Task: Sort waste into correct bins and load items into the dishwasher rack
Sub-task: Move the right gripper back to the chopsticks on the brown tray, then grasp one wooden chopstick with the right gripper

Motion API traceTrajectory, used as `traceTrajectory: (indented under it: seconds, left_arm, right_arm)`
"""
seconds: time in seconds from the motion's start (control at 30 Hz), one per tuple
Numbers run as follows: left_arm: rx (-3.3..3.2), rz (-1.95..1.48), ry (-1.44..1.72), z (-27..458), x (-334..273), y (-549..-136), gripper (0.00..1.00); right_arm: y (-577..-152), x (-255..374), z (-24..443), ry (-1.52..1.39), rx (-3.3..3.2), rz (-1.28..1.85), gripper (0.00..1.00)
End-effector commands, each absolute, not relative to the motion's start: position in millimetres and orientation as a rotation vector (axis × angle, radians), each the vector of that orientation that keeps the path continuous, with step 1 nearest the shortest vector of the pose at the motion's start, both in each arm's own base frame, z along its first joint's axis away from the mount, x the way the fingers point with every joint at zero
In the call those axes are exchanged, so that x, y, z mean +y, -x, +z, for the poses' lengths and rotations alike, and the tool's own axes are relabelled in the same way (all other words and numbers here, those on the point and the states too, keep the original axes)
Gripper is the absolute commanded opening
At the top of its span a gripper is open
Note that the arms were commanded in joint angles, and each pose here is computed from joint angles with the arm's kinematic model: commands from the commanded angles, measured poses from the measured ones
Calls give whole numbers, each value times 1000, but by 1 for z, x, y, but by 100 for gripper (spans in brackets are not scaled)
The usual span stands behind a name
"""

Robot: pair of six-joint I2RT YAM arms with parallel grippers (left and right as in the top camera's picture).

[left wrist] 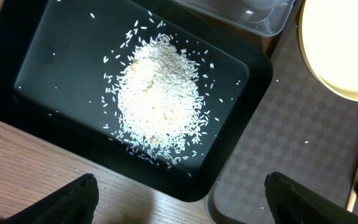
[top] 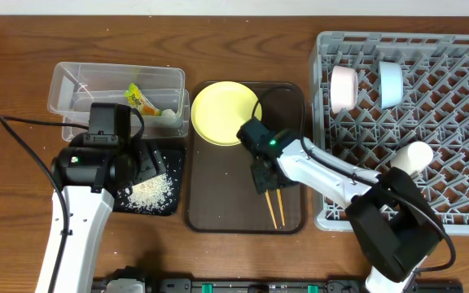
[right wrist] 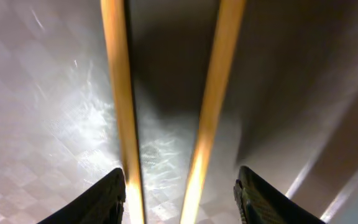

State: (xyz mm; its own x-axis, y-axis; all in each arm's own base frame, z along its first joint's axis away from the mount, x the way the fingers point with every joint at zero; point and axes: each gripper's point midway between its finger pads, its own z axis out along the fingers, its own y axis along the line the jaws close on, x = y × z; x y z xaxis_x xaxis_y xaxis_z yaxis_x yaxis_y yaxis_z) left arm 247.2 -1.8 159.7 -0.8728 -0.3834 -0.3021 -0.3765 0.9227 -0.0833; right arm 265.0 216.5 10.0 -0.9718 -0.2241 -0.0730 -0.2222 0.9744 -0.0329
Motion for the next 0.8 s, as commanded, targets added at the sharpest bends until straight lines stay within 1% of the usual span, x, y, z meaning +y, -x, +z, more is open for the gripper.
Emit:
traceTrajectory:
  seconds: [0.0,0.07,0.2,0.47,0.63,0.7,0.77]
  left_arm:
    - [2766,-15,589,158,2,-246,88]
    - [2766,-15,589,158,2,-246,88]
    - [2766,-15,589,158,2,-246,88]
    - [2766,-15,589,158,2,-246,88]
    - [2766,-14,589,158,2,-246,88]
    - [2767,-14,589,158,2,-246,88]
    - [2767,-14,589,158,2,-246,88]
  right_arm:
    - [-295,216,48,297,2898,-65,56]
    - [-300,214,55,281,2872,-62,56]
    - [-301,206,50,254,2891,-76,54]
    - [-287,201,12,261,2983,-114,53]
    - [-278,207,-11,274,3051,-77,52]
    - [-276,209,-19,277,3071,-68,49]
    - [-273,210,-24,279,3092,-64,40]
